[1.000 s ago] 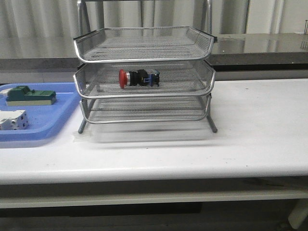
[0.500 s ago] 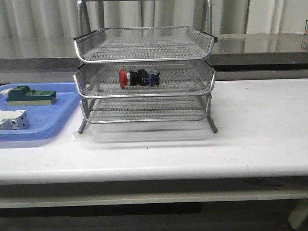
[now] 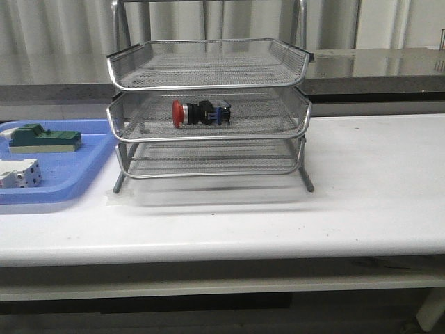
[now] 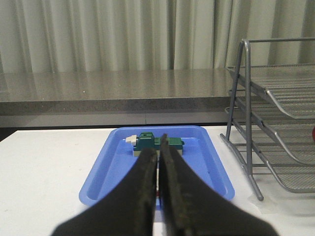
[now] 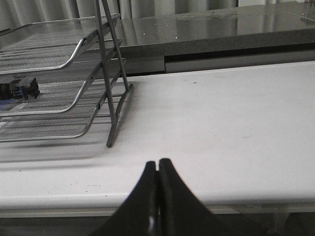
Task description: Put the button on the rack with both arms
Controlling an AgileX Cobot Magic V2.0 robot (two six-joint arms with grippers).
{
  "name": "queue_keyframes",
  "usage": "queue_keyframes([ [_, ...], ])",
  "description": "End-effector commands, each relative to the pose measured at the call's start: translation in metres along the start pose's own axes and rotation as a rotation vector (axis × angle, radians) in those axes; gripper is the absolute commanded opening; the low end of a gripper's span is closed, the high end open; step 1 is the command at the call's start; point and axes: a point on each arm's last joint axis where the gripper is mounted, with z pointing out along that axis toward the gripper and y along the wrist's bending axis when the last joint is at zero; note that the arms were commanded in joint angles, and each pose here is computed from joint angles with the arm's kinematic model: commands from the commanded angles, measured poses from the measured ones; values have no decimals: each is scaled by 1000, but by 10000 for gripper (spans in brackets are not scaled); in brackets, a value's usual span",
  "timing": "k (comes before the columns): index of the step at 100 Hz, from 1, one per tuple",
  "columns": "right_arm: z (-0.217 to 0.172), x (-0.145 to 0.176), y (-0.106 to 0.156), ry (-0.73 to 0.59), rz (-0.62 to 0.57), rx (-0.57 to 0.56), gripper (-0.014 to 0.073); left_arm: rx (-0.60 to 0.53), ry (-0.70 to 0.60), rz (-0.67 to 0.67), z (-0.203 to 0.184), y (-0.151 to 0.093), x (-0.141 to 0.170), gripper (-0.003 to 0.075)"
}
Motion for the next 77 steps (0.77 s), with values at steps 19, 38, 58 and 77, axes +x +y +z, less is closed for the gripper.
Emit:
queue_keyframes([
  [19,-3,-14,2,-122,-22,-10,-57,4,-82,-26,-2,-1,5,4],
  [38,-3,-14,2,-122,-22,-10,-57,4,-82,-26,-2,-1,5,4],
  [58,-3,-14,2,-122,-22,-10,-57,4,-82,-26,-2,-1,5,4],
  [77,-3,-14,2,-122,-22,-10,-57,4,-82,-26,-2,-1,5,4],
])
